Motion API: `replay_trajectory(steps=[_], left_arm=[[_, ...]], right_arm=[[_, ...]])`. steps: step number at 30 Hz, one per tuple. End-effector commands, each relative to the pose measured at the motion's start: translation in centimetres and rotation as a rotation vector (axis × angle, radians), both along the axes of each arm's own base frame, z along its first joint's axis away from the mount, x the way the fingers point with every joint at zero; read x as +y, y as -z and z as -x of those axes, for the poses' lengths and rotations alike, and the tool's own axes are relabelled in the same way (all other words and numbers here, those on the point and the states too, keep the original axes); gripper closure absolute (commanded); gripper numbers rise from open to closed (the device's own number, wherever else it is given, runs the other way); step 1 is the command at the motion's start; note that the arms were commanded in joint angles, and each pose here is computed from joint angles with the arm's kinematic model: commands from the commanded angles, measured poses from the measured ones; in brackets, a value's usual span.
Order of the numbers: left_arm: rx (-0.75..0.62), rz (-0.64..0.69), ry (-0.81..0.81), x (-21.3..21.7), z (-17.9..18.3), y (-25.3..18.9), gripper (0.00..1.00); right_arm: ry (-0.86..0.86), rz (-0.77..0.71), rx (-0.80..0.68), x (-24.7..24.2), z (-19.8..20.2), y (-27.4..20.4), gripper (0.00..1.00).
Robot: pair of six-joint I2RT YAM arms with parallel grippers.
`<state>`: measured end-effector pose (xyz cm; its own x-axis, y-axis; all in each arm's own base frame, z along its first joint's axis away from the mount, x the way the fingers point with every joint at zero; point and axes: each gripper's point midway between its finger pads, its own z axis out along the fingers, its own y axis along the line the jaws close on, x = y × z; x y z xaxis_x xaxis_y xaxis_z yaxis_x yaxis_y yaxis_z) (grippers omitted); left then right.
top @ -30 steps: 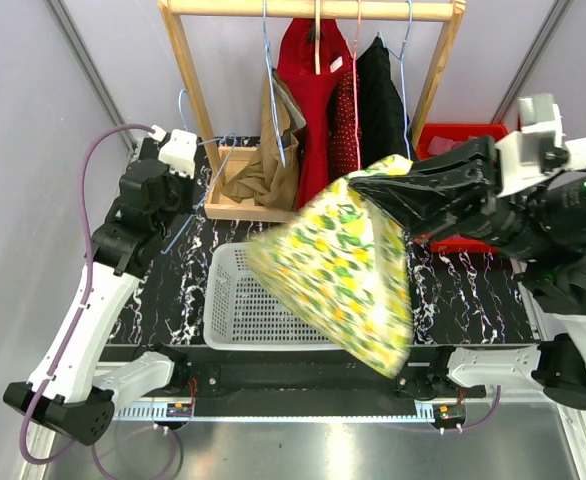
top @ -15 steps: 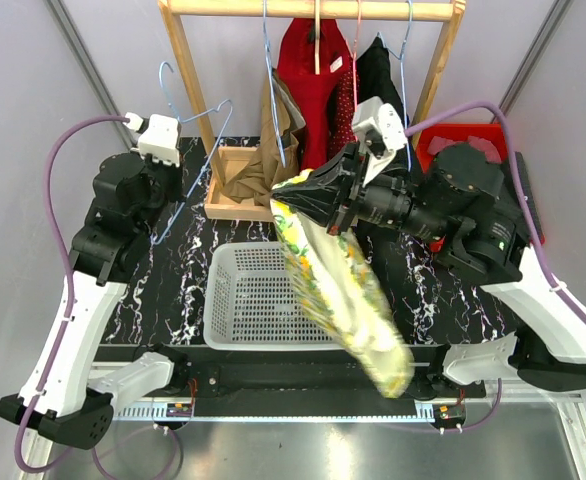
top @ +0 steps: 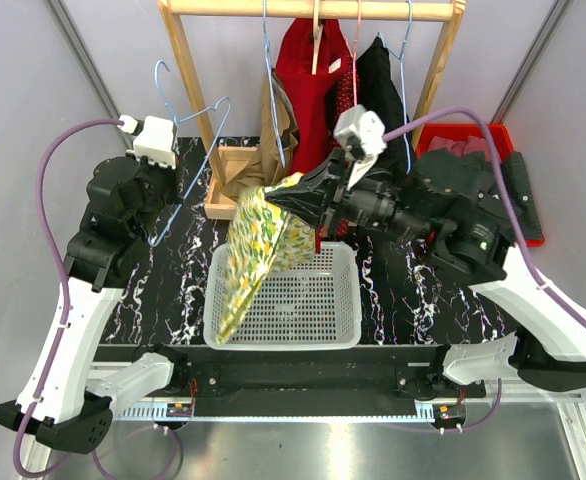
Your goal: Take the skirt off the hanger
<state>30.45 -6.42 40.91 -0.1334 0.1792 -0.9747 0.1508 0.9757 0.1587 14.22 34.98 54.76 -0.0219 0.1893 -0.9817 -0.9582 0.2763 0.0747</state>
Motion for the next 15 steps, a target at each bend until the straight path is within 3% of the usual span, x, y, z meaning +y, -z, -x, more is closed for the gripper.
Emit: replay_trajectory(steps=[1,6,10,15], left_arm=[[-0.069,0.021,0.008,0.0,0.3,-1.9,1.0],[-0.072,0.027,0.012,0.0,0.5,-2.2,1.0],[-0.075,0.027,0.011,0.0,0.4,-2.3,1.0],[-0.077,0.018,0.003,-0.1,-0.4,-3.1,1.0]], right_arm=[[0.088,-0.016,0.009,0.2,-1.7,0.9,1.0],[0.239,0.136,0.049,1.4,-5.5,8.1,1.0],[0.306,0.289,0.109,2.8,-7.6,16.4,1.0],[0.373,0.361,0.114,3.3,-9.2,23.0,1.0]])
